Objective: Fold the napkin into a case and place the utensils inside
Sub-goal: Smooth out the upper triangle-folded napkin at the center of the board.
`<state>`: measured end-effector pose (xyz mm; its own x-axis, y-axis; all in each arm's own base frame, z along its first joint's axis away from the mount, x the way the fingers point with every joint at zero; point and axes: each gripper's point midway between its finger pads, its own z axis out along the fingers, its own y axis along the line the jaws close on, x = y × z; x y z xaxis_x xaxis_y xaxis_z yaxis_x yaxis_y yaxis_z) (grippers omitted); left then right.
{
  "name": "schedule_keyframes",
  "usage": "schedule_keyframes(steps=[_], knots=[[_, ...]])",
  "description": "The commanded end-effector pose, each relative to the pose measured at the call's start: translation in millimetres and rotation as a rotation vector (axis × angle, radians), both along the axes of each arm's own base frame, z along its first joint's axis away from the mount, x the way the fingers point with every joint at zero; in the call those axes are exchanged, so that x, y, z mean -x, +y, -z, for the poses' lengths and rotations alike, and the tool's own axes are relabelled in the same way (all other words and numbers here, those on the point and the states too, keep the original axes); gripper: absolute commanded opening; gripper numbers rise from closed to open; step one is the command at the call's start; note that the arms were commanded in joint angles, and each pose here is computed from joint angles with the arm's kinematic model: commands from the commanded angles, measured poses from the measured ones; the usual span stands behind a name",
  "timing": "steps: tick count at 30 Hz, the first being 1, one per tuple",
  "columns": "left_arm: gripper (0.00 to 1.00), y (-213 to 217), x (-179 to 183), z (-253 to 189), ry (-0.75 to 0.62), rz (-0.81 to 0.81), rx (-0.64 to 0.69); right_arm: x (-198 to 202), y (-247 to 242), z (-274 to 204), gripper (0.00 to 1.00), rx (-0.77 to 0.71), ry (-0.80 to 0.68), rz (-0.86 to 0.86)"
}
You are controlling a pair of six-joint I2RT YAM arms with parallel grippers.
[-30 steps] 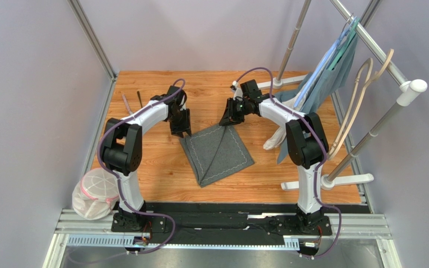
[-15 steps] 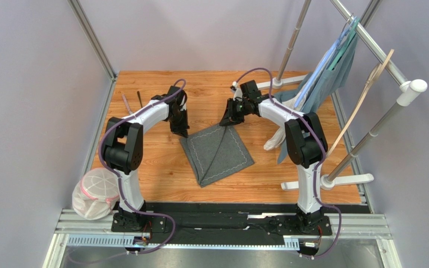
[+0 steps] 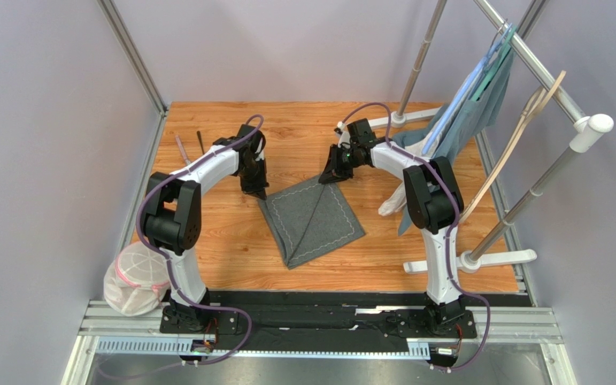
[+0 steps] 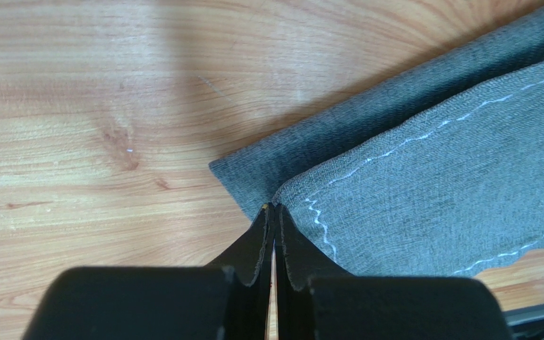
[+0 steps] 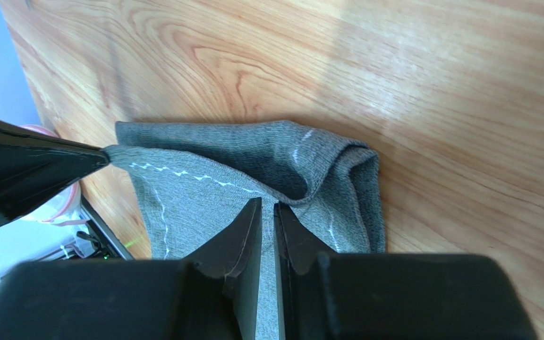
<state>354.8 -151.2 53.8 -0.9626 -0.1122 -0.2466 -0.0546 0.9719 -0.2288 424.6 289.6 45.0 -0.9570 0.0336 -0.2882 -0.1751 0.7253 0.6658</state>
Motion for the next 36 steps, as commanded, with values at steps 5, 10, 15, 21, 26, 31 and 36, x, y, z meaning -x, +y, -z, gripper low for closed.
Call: schedule_keyframes(steps=[5, 10, 15, 21, 26, 31, 36], knots=[[0.03, 15.4, 6.2, -6.8, -0.005, -0.022, -0.028, -17.4, 7.9, -19.7, 0.16, -0.045, -0.076, -0.03], [0.03, 12.3, 0.9, -5.1, -0.005, -0.016, -0.02, -19.7, 7.4, -12.8, 0.15, -0.033, -0.063, -0.021], [0.03, 9.8, -3.9, -2.3, 0.004, -0.016, -0.013, -19.6, 7.0, -14.1, 0.15, -0.031, -0.066, -0.022], [0.03, 6.7, -9.2, -1.6, -0.003, -0.02, -0.001, -8.4, 14.3, -44.8, 0.15, -0.082, -0.104, -0.041], [0.03, 3.7, -10.1, -1.7, -0.002, -0.02, 0.014, -9.5, 24.5, -47.7, 0.15, -0.116, -0.091, -0.047], [0.03, 5.6, -9.2, -1.5, 0.0, -0.018, 0.004, -21.9, 26.7, -35.5, 0.15, -0.113, -0.079, -0.033], [0.03, 10.6, -9.2, 2.9, 0.006, -0.019, -0.026, -34.3, 15.4, -18.1, 0.15, -0.111, -0.052, -0.007]])
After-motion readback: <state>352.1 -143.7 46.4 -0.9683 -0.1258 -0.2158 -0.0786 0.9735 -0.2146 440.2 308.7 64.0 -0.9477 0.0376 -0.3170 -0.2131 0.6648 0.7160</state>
